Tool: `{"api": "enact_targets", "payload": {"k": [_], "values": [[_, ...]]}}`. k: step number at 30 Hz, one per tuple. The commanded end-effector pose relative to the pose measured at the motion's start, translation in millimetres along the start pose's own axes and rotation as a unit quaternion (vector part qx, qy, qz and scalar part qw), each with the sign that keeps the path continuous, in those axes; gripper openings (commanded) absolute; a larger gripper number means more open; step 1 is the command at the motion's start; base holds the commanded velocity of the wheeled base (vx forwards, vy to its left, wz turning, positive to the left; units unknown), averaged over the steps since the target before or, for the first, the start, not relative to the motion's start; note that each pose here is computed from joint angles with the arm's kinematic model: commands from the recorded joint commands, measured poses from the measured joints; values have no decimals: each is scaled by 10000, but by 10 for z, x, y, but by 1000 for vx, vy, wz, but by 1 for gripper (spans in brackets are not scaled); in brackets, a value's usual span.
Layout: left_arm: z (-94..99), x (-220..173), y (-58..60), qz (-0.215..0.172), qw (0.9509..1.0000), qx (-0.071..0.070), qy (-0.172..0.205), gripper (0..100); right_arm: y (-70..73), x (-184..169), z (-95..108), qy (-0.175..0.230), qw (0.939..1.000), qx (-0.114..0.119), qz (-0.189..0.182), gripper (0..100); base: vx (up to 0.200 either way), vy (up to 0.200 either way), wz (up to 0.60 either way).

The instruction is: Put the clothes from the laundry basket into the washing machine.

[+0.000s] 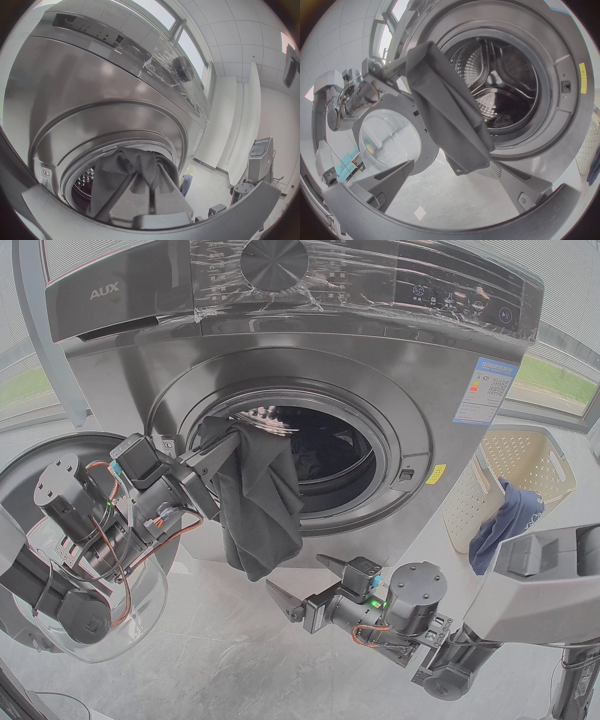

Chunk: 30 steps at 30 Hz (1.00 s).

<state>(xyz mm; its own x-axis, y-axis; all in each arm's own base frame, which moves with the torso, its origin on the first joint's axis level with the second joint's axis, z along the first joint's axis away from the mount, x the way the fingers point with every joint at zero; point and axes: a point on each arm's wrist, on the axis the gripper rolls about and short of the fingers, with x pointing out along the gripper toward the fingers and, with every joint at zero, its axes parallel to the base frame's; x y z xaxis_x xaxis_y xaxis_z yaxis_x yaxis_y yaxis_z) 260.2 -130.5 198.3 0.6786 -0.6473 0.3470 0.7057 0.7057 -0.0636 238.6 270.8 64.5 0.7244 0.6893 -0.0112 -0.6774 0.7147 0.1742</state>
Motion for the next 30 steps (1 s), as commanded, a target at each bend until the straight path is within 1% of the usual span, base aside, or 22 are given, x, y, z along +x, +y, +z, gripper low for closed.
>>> {"api": "enact_targets", "payload": {"k": [1, 6, 16, 22, 25, 26, 29, 30], "values": [[-46, 62, 13, 65, 10000, -14, -5, 0, -3, 159, -239, 161, 9999, -37, 4, 100, 0, 0, 0], [-54, 73, 20, 112, 9999, -16, -6, 0, -30, 291, -260, 18, 10000, -54, -17, 100, 0, 0, 0], [-63, 83, 20, 112, 9999, -19, -7, 0, -63, 489, -383, -85, 9999, -121, 15, 100, 0, 0, 0], [-66, 86, 22, 112, 9999, -19, -7, 0, -51, 546, -417, -128, 9998, -141, 37, 100, 0, 0, 0], [-75, 72, 33, 132, 9999, -12, 22, 0, -71, 564, -422, -148, 9998, -132, 10, 100, 0, 0, 0], [-67, 66, 49, 151, 9999, -7, 13, 0, -216, 574, -365, -224, 9996, -106, -164, 100, 0, 0, 0], [-66, 72, 52, 158, 9999, -12, 5, 0, -299, 572, -321, -270, 9993, -90, -257, 100, 0, 0, 0], [-66, 72, 52, 165, 9999, -12, 3, 0, -293, 572, -322, -269, 9993, -90, -249, 100, 0, 0, 0]]}}
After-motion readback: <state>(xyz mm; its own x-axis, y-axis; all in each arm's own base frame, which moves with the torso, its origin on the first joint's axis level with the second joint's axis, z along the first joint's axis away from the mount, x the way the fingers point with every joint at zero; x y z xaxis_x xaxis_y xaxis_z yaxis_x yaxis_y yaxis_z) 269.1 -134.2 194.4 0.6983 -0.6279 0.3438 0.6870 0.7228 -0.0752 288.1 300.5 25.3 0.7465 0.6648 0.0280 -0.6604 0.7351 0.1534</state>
